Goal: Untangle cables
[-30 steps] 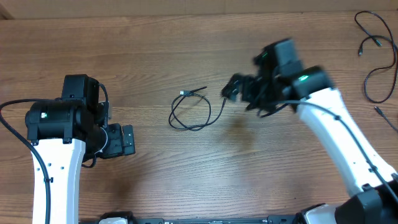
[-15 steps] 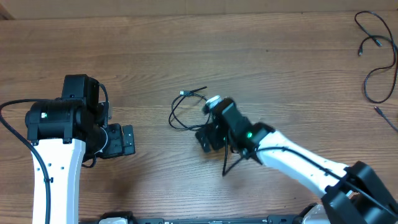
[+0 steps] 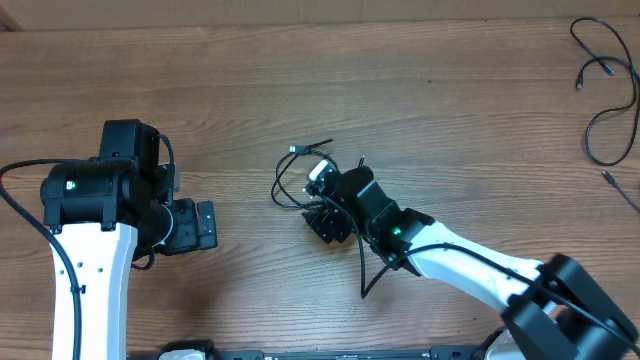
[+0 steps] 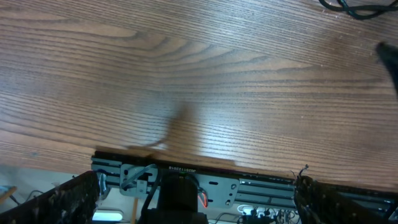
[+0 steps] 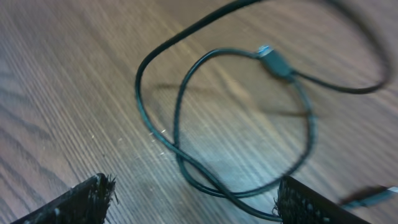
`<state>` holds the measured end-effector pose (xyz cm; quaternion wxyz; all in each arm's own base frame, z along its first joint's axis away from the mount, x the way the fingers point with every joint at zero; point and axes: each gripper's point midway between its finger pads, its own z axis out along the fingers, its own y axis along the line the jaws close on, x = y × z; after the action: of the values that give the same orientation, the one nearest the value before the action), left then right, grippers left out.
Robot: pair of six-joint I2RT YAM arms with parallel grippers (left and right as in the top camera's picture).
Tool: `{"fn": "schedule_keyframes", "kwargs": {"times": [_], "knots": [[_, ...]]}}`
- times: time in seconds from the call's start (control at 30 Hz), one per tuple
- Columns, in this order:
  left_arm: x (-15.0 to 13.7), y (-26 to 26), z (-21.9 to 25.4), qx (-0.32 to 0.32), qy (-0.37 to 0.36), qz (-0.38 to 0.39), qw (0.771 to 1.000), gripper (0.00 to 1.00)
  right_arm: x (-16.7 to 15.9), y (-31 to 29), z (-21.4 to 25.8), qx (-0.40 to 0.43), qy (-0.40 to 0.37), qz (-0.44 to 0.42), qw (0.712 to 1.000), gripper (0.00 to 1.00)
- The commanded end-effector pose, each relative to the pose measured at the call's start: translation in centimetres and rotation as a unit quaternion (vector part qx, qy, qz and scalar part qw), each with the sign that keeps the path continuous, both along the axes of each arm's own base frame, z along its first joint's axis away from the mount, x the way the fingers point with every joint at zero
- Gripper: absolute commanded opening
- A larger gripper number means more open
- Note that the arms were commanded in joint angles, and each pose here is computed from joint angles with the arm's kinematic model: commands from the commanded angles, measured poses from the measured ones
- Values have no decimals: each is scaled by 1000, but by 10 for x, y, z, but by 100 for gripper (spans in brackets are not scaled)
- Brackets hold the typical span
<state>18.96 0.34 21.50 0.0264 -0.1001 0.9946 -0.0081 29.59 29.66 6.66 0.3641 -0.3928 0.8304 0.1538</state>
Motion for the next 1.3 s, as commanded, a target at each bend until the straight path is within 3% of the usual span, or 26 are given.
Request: {"fn": "schedule_keyframes", "kwargs": {"times": [0.0,0.3,0.77,1.07,1.27], "knots": [[2,1,3,-3,-4,-7,1000,100,-10,9,-23,-15,14,29,999,84],[2,1,3,-3,-4,-7,1000,100,-16,26,-43,-34,-6,77,996,75],[2,1,3,-3,-4,-7,1000,100,-5,28,-65,-77,-58,98,991,76],[2,1,3,-3,-4,-7,1000,99,-25,44,-63,12,38,88,995,79],[2,1,3,-3,-4,-7,1000,99,-40,47,-65,33,84,96,991,65]]}}
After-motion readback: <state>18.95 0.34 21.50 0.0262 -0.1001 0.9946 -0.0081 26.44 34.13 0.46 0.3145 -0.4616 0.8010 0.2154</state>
